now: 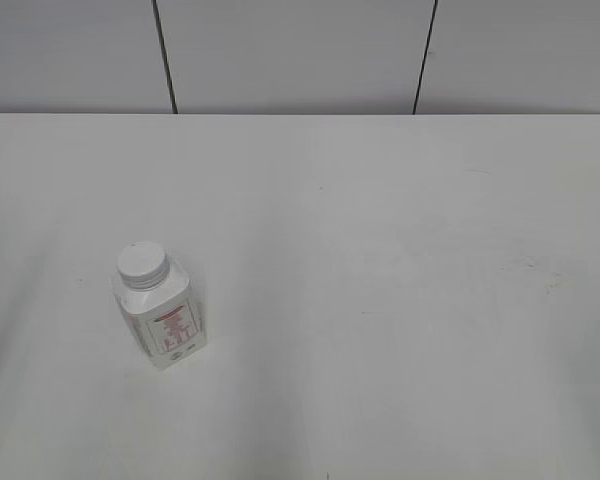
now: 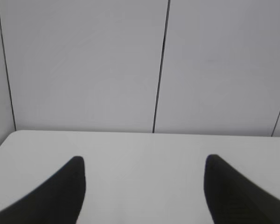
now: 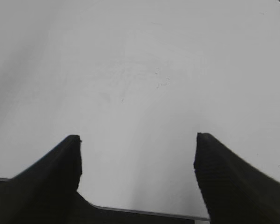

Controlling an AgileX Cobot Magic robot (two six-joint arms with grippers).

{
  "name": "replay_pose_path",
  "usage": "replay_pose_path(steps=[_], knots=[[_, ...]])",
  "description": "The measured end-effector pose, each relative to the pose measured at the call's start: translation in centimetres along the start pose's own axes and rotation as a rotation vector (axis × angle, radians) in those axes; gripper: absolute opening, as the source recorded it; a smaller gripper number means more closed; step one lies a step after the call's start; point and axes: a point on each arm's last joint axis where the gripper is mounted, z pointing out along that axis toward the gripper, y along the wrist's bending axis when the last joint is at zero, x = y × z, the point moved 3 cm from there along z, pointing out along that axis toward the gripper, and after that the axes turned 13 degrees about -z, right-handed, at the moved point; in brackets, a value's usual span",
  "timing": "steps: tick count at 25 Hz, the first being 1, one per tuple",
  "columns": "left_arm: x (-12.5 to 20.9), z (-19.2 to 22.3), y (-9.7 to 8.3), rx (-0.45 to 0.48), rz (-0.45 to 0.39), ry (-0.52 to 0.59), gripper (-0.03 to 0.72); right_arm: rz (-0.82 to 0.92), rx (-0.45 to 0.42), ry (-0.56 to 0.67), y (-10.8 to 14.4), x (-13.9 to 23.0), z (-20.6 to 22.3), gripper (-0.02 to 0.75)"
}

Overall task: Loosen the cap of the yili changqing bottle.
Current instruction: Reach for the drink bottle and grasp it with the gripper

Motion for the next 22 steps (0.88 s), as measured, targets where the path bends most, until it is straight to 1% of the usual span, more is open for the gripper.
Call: replay_pose_path(steps=[2,4,8,10,12,14,16,18,19,20,22], knots=[[0.5,0.9,0.1,-0.012,-0.002,0.042,0.479,0.0,0.0,0.0,0.0,0.0,0.0,0.592],[0.5,1.8,0.2,-0.017,-0.011,0.043,0.469,0.0,0.0,0.0,0.0,0.0,0.0,0.592],[0.2,3.7,0.3,-0.019,-0.009,0.006,0.464,0.0,0.0,0.0,0.0,0.0,0.0,0.592],[0.6,4.7,0.4,-0.022,0.01,0.022,0.464,0.0,0.0,0.0,0.0,0.0,0.0,0.592],[1.4,5.6,0.4,-0.018,0.061,0.065,0.464,0.0,0.0,0.0,0.0,0.0,0.0,0.592],[2.1,6.4,0.4,-0.003,0.125,0.105,0.464,0.0,0.0,0.0,0.0,0.0,0.0,0.592],[2.7,7.1,0.3,0.01,0.163,0.131,0.464,0.0,0.0,0.0,0.0,0.0,0.0,0.592],[3.0,7.5,0.2,0.026,0.177,0.14,0.464,0.0,0.0,0.0,0.0,0.0,0.0,0.592],[3.1,7.6,0.1,0.037,0.165,0.139,0.464,0.0,0.0,0.0,0.0,0.0,0.0,0.592],[3.2,7.8,-0.2,0.059,0.161,0.14,0.464,0.0,0.0,0.0,0.0,0.0,0.0,0.592],[3.5,8.0,-1.0,0.132,0.187,0.145,0.464,0.0,0.0,0.0,0.0,0.0,0.0,0.592]])
